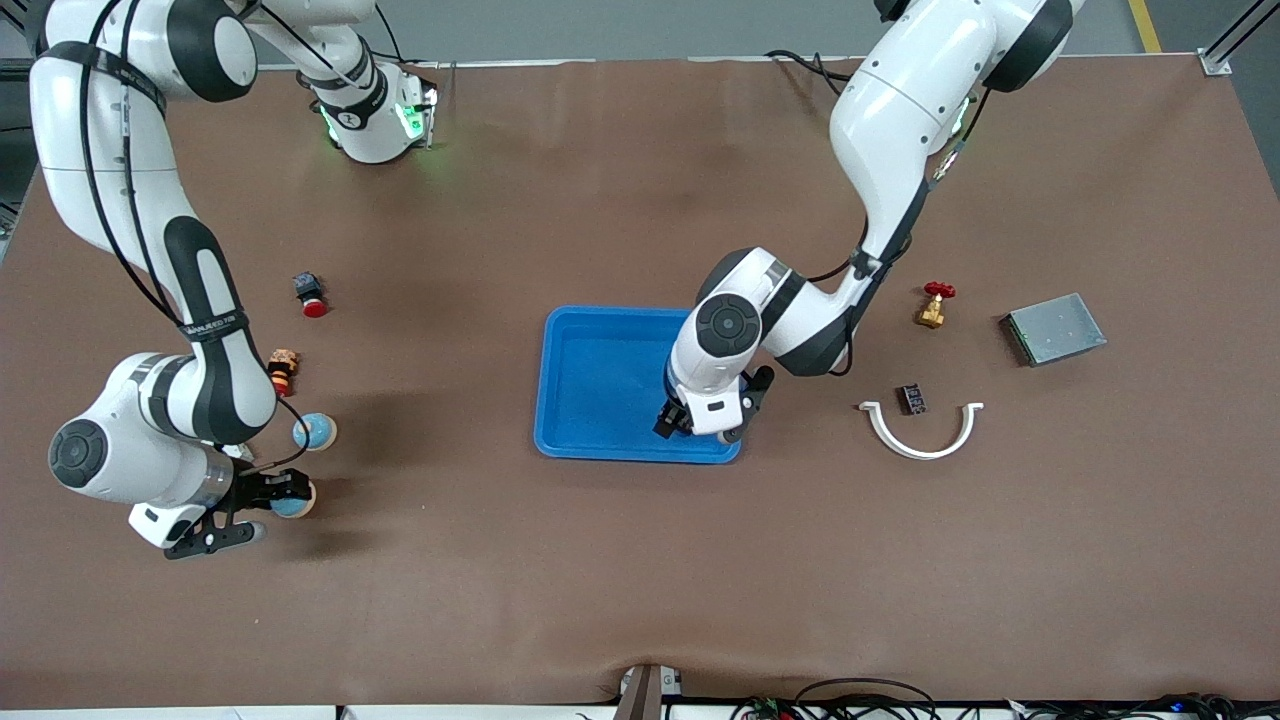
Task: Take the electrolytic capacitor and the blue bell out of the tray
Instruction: 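Carry the bell beside the first bell while the left gripper grasps the capacitor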
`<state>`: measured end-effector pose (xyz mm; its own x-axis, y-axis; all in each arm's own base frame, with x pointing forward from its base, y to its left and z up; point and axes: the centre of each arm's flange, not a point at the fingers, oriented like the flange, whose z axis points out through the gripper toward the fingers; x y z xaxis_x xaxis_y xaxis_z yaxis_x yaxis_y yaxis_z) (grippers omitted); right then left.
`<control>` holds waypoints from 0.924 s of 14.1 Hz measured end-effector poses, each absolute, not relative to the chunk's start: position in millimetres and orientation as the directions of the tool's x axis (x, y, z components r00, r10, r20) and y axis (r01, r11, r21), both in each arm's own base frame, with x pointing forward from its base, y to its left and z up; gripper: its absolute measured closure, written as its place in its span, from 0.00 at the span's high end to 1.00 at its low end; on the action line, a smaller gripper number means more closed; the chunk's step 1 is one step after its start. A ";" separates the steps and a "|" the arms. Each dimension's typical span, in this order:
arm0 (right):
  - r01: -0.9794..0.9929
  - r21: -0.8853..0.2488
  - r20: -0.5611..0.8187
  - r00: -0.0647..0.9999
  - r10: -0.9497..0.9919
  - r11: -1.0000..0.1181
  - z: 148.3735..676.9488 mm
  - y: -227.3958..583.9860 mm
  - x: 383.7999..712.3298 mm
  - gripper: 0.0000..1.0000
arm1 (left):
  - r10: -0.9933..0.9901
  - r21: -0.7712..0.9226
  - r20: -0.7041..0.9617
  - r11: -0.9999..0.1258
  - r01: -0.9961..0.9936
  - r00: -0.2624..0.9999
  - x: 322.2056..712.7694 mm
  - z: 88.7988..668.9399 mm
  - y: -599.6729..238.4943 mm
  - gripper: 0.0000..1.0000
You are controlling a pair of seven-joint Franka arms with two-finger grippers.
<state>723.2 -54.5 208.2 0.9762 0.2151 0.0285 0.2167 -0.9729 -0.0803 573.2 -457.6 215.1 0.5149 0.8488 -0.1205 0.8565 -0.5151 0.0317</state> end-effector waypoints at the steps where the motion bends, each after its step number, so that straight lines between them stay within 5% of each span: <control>1: 0.214 -0.082 0.030 0.977 0.213 -0.973 207.9 -55.1 723.7 0.63 | 0.849 0.031 -0.112 -0.517 0.855 0.517 572.1 208.6 -458.4 1.00; 7: 0.113 -0.137 -0.021 0.993 0.117 -0.984 220.4 -3.3 719.4 0.63 | 0.848 0.059 -0.100 -0.518 0.854 0.521 572.5 198.8 -461.4 1.00; 13: 0.046 -0.121 0.005 0.999 0.046 -0.992 232.3 39.0 679.3 0.63 | 0.853 0.056 -0.093 -0.510 0.858 0.513 575.2 179.7 -455.4 1.00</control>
